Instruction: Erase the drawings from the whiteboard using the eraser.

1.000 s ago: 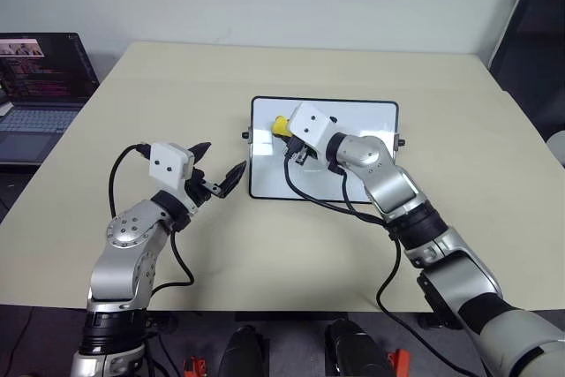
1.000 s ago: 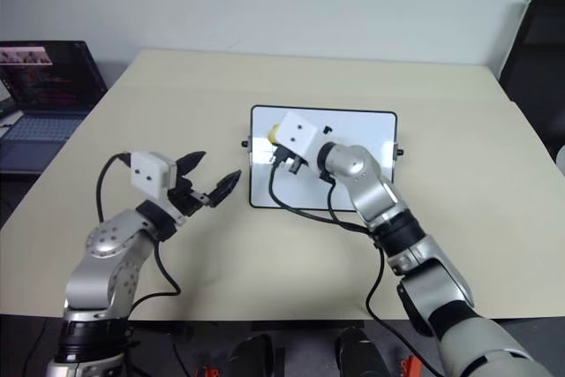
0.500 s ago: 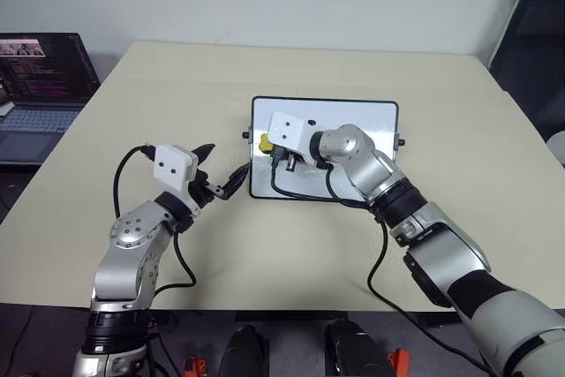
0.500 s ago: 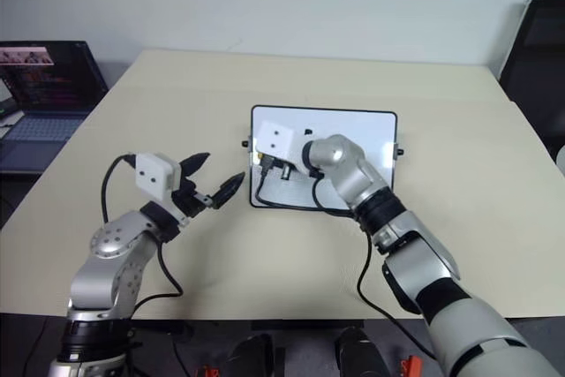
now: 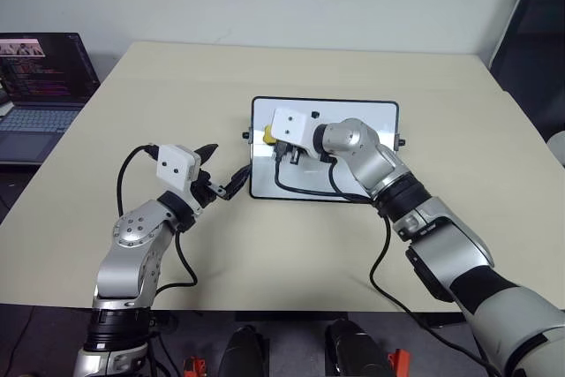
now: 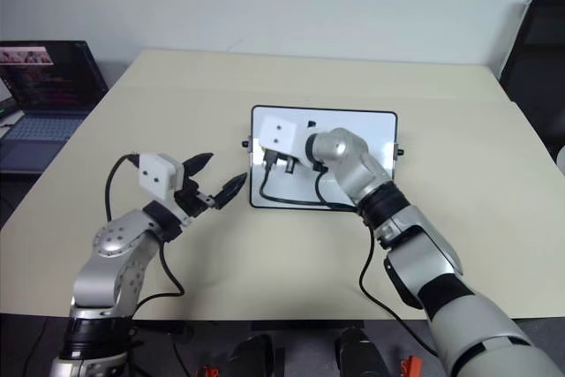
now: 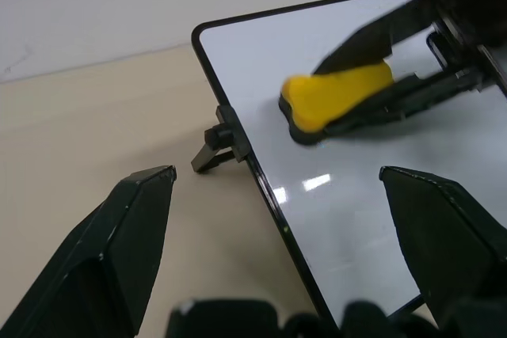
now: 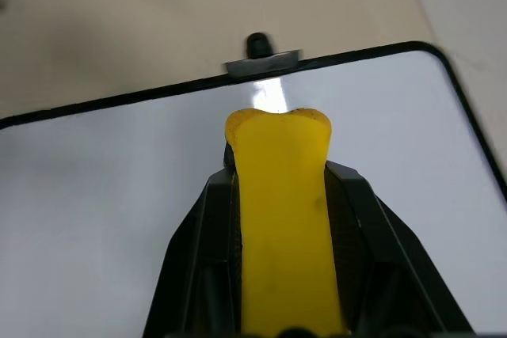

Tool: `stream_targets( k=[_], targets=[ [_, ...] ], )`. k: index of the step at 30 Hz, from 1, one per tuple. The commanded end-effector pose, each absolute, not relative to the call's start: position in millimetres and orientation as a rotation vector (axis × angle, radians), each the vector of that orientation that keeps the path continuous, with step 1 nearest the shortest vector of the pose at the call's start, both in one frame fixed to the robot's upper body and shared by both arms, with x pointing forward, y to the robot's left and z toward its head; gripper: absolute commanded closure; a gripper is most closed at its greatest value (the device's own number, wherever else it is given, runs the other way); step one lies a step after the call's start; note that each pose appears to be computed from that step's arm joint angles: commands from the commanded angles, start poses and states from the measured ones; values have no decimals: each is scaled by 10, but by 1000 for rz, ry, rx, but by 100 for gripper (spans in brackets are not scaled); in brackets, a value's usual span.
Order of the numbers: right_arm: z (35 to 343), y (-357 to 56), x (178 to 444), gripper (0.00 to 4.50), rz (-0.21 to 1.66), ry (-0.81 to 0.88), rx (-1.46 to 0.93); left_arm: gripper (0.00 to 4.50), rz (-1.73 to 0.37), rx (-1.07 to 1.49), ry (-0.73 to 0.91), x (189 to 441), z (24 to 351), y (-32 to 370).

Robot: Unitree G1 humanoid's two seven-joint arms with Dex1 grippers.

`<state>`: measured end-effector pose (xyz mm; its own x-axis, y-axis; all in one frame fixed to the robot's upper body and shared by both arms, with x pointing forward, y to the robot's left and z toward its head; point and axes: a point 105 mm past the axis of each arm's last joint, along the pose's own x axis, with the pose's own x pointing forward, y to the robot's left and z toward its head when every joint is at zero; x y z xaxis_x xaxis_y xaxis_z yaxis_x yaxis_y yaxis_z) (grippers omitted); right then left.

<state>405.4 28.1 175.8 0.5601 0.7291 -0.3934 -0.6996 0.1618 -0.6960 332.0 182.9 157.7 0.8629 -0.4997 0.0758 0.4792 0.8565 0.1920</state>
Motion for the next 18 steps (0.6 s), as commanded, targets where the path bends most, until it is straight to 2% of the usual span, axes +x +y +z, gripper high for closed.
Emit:
stream_targets(
  k=[1,5,10,18],
  targets=[
    [1633,165,4026,340,1051,33,-1056,0,-528,179,-175,3306,1693,1773],
    [1896,156,4179,340,898,-104,-1148,0,-532,177,-175,3301,1691,1749],
    [2141,241,4243,340,801,-231,-1108,0,-533,178,-172,3302,1681,1766],
    [1689,229,4004,340,1037,-72,-1137,0,-537,176,-171,3315,1679,1775]
  ],
)
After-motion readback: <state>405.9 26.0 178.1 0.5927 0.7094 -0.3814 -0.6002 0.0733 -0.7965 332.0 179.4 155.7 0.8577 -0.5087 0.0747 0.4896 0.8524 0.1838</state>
